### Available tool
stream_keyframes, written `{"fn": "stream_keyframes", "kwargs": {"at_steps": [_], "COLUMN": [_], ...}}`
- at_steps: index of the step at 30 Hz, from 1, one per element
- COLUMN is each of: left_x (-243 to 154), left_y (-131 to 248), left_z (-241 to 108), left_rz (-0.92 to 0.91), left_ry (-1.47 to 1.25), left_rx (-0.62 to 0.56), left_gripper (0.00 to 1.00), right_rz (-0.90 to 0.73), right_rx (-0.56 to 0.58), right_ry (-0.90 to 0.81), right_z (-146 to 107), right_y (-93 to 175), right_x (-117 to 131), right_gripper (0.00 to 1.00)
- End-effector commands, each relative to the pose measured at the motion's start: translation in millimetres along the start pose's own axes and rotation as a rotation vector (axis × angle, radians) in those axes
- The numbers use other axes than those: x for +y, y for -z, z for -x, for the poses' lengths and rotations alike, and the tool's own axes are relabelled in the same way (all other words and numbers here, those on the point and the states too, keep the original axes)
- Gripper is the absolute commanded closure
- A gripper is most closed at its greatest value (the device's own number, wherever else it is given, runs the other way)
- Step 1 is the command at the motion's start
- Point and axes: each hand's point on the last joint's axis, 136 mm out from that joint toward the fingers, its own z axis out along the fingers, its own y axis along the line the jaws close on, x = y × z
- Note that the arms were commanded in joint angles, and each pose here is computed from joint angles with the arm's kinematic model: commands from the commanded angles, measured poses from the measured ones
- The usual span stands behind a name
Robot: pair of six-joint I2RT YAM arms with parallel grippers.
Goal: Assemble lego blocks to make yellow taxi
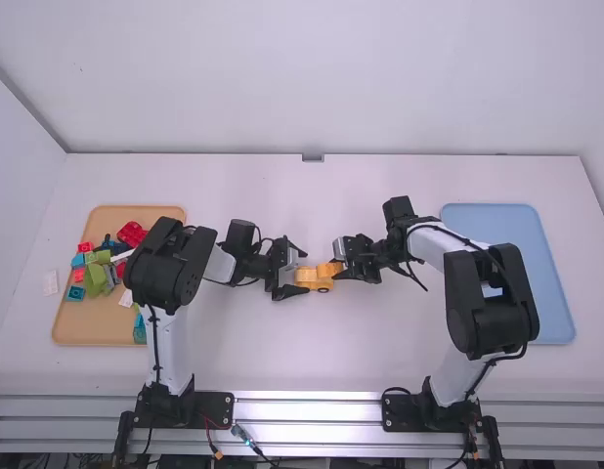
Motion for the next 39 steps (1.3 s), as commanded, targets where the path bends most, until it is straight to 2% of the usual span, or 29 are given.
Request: {"fn": "stream_keyframes", "kwargs": {"at_steps": [1,6,8,9,12,17,24,30,39], "left_x": [-6.5,-8.3,-8.1,-7.9,-6.4,-6.6,-9.4,-6.3,-6.6], "left_y": [-13.9,-25.2,-25.3,-24.8,-23.4,-23.4,-23.1,-22.7,-22.7], "left_z": [-7.6,-13.9,-14.5,-14.5,-15.4,-15.3,-17.9,-21.6,-21.4], "left_rz": [-0.021,-0.007,-0.004,-0.004,0.001,0.001,-0.009,0.011,0.009], "left_ry": [-0.003,-0.013,-0.014,-0.013,-0.010,-0.010,-0.013,0.004,0.004], "left_rx": [0.035,0.099,0.103,0.102,0.103,0.103,0.112,0.134,0.132], "left_gripper": [0.01,0.01,0.08,0.17,0.29,0.28,0.41,0.40,0.39], "right_rz": [-0.012,-0.053,-0.067,-0.075,-0.077,-0.083,-0.073,-0.021,-0.059], "right_rx": [-0.007,-0.016,-0.022,-0.031,-0.033,-0.039,-0.068,-0.049,-0.030], "right_ry": [-0.027,-0.052,-0.064,-0.075,-0.085,-0.083,-0.180,-0.152,-0.194], "right_z": [5.5,-1.8,-3.9,-4.9,-8.1,-13.5,-19.0,-13.1,-25.2], "right_y": [-2.0,-14.6,-15.4,-16.6,-18.9,-22.7,-34.0,-43.8,-53.8], "right_x": [-2.4,-3.2,-4.0,-3.5,0.2,3.2,-11.6,-10.0,-22.1], "right_gripper": [0.78,0.78,0.78,0.78,0.78,0.79,0.79,0.80,0.82]}}
